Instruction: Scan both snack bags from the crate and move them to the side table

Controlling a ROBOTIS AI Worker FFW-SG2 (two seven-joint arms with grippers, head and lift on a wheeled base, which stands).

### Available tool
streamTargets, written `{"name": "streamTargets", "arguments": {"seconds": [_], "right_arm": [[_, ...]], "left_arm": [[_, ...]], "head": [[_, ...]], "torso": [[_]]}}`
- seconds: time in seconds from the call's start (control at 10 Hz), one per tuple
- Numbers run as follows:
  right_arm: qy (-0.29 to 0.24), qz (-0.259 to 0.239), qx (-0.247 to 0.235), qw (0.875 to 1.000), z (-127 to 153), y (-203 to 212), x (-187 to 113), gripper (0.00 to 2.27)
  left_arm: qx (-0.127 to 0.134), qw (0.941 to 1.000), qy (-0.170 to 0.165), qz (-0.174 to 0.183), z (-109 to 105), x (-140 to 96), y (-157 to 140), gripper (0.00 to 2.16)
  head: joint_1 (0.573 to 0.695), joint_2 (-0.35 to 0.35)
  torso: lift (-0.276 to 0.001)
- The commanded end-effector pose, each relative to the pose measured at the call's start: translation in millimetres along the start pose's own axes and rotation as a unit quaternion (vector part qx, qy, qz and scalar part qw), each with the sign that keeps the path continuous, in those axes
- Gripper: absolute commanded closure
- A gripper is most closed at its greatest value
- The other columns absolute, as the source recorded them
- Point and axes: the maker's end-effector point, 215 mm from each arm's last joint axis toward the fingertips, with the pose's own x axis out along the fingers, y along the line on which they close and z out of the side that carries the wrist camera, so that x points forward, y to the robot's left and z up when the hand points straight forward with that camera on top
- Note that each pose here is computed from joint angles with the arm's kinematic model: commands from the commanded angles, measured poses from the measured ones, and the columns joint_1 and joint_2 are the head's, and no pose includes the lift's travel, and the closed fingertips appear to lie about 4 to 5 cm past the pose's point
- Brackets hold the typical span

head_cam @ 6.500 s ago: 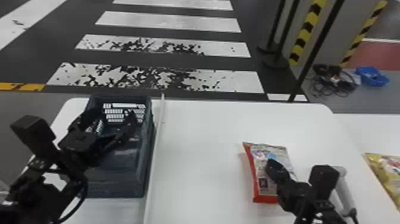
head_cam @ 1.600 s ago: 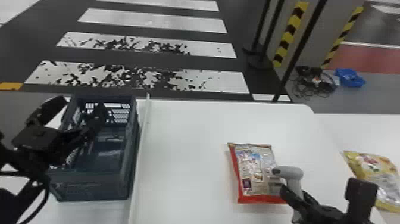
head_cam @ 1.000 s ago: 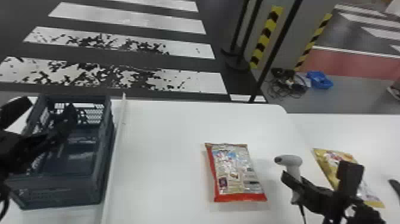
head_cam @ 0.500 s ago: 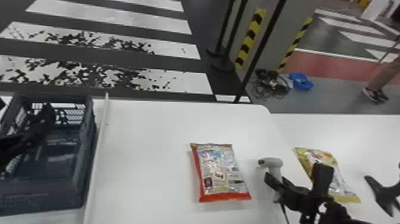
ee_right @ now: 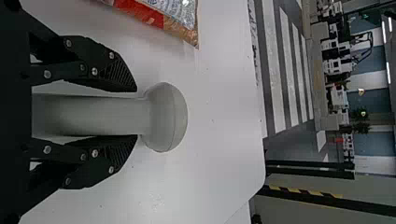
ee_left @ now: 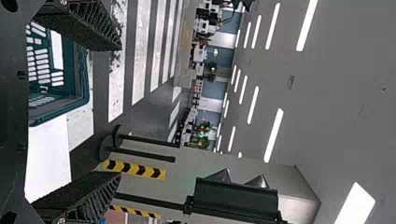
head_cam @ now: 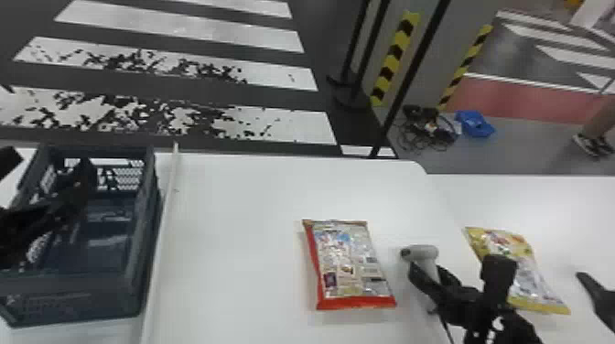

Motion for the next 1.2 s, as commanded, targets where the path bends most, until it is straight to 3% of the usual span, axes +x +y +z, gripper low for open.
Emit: {"name": "streamTargets", "arguments": {"seconds": [0.0, 0.2, 0.4, 0.7, 1.1], "right_arm": [[-0.018, -0.001, -0.009, 1.0, 9, -1, -6, 0.0], [-0.071, 0.0, -0.035, 0.997, 55, 20, -36, 0.01], [-0.072, 0.038, -0.026, 0.996, 80, 79, -54, 0.04], [-0.031, 0.091, -0.025, 0.995, 70, 143, -21, 0.03], [0.025, 0.124, -0.044, 0.991, 36, 182, 17, 0.03]], "left_arm": [[0.0, 1.0, 0.0, 0.0, 0, 0, 0, 0.04], [0.002, 1.0, 0.0, 0.001, 2, 1, 2, 0.04], [0.0, 1.0, -0.002, 0.0, 2, 2, 1, 0.04], [0.0, 1.0, -0.004, -0.003, 4, 1, -2, 0.04], [0.002, 1.0, -0.004, -0.004, 6, -2, -3, 0.04]], "head": [[0.695, -0.278], [0.695, -0.282], [0.695, -0.252], [0.695, -0.168], [0.695, -0.089]], "torso": [[-0.095], [-0.095], [-0.095], [-0.095], [-0.095]]}}
